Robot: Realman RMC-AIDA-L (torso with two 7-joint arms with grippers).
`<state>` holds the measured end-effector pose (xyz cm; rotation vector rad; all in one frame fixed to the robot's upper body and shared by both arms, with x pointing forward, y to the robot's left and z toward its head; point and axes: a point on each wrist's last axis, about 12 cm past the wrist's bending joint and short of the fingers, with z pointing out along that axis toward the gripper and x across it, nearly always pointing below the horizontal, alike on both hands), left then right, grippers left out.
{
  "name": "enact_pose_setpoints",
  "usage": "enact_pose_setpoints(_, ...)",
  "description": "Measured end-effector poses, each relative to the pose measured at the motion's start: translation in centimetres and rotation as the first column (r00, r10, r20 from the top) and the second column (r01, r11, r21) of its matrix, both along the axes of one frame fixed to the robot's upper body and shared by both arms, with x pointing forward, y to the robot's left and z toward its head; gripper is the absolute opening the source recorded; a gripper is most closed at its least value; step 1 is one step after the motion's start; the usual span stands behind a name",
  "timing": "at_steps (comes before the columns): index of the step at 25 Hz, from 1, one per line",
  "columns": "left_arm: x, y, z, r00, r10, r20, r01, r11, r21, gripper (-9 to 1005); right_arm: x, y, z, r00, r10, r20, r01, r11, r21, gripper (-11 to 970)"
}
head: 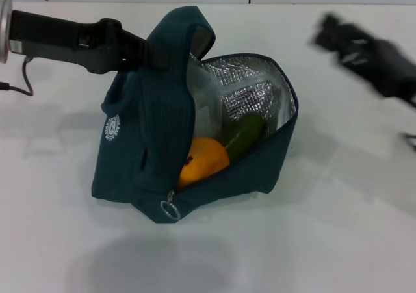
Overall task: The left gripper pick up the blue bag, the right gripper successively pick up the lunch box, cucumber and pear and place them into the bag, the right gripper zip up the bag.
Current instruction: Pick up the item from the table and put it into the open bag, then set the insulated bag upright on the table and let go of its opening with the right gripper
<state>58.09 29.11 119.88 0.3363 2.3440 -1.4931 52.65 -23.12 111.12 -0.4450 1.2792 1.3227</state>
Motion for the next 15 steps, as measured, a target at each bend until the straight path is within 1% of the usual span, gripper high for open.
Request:
enact_pose_setpoints(2,0.0,0.0,0.1,1.000,-0.002,0.002,0.002,1.000,0.000,41,-0.7,-2.2,-0.9,0.993,-0.062,-0.098,0.068,0.996,0.053,471)
enact_pose_setpoints(4,0.0,0.0,0.1,1.000,-0.003,0.003,0.003,1.000,0.000,41,-1.2,-3.7,-2.1,0.969,-0.084,-0.231,0.110,0.989,0.102,561)
enact_pose_setpoints(6,0.0,-0.1,0.2,1.000,-0.006,0.003,0.006,1.000,0.000,41,-1.8,-4.7,-3.9,0.894,-0.069,-0.442,0.156,0.974,0.163,629)
enact_pose_setpoints(7,0.1,-0.1,0.2,1.000,-0.009,0.004,0.009,1.000,0.000,41,-2.0,-4.8,-4.6,0.854,-0.048,-0.518,0.167,0.969,0.185,664)
enact_pose_setpoints(9,0.1,-0.2,0.4,1.000,-0.013,0.005,0.013,1.000,-0.001,41,-2.3,-4.6,-5.6,0.788,-0.005,-0.616,0.166,0.965,0.204,732)
enact_pose_setpoints(10,0.1,-0.3,0.4,1.000,-0.014,0.005,0.014,1.000,-0.001,41,-2.3,-4.1,-5.9,0.758,0.030,-0.652,0.142,0.967,0.210,766)
enact_pose_setpoints(12,0.2,-0.3,0.4,1.000,-0.016,0.006,0.016,1.000,-0.002,41,-2.2,-3.0,-6.1,0.715,0.088,-0.694,0.086,0.973,0.212,784)
enact_pose_setpoints(15,0.2,-0.3,0.5,1.000,-0.018,0.008,0.018,1.000,-0.002,41,-1.3,-1.5,-6.2,0.644,0.133,-0.753,0.018,0.982,0.189,788)
